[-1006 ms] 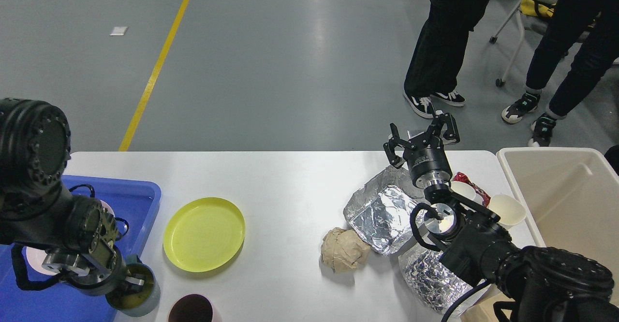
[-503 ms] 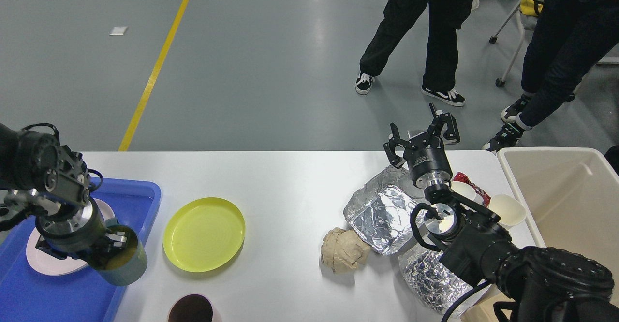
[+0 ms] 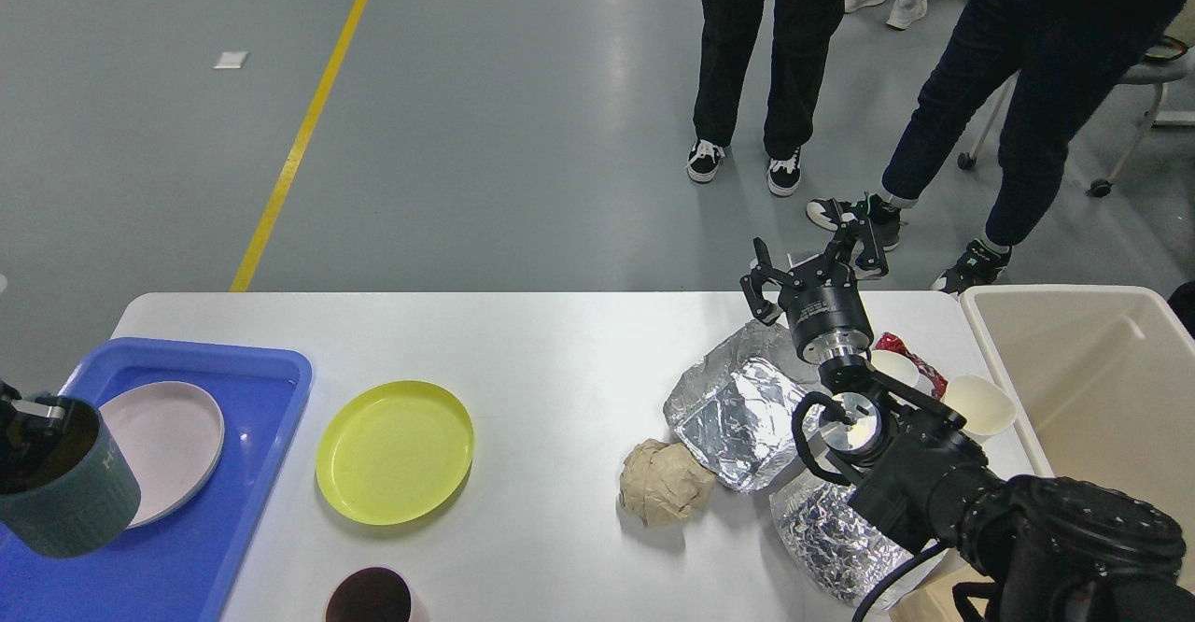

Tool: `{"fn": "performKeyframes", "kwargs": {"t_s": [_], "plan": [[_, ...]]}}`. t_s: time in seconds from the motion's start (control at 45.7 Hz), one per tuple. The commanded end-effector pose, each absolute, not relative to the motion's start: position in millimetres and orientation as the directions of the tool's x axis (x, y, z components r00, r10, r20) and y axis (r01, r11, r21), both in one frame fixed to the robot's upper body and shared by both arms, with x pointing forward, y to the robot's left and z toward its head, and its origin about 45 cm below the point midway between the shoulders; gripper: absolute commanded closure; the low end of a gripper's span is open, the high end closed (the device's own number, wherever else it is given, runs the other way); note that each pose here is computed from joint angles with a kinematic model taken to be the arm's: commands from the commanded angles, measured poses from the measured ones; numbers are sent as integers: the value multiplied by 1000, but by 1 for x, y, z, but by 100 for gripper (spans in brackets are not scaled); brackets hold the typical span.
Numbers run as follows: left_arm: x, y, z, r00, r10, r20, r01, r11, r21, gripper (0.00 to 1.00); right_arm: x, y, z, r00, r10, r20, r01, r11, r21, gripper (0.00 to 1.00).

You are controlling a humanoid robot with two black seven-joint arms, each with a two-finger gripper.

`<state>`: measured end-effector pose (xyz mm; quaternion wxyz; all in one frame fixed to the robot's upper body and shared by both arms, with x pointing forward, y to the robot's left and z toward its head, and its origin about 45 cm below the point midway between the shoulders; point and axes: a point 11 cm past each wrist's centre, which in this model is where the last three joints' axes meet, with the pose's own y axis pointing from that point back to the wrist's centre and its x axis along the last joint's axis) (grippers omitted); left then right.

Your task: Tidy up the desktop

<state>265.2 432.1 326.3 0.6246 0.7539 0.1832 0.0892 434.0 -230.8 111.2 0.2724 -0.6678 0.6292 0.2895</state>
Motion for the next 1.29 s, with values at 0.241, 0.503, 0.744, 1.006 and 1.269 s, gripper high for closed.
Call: {"fn": "performKeyframes", "kwargs": {"t_s": [0.241,0.503,0.744,1.006,1.269], "plan": [[202,504,204,926,374,55,75,-324,943,97,434,-231,112,41,-682,-730,-998,-60,-1,0],[175,547,184,890,434,140,36,-373,927,97,434,-231,112,41,-682,-730,-998,-60,-1,0],[181,576,165,860,446,248,-52,-405,913,96,434,-231,111,40,-682,-730,-998,-59,0,0],[194,574,148,839,461,289,-100,-390,915,93,434,-231,112,41,-682,-730,-998,-60,-1,0],[179,577,139,847,465,257,-62,-393,917,90,434,-231,112,41,-682,-730,-998,-60,-1,0]]}}
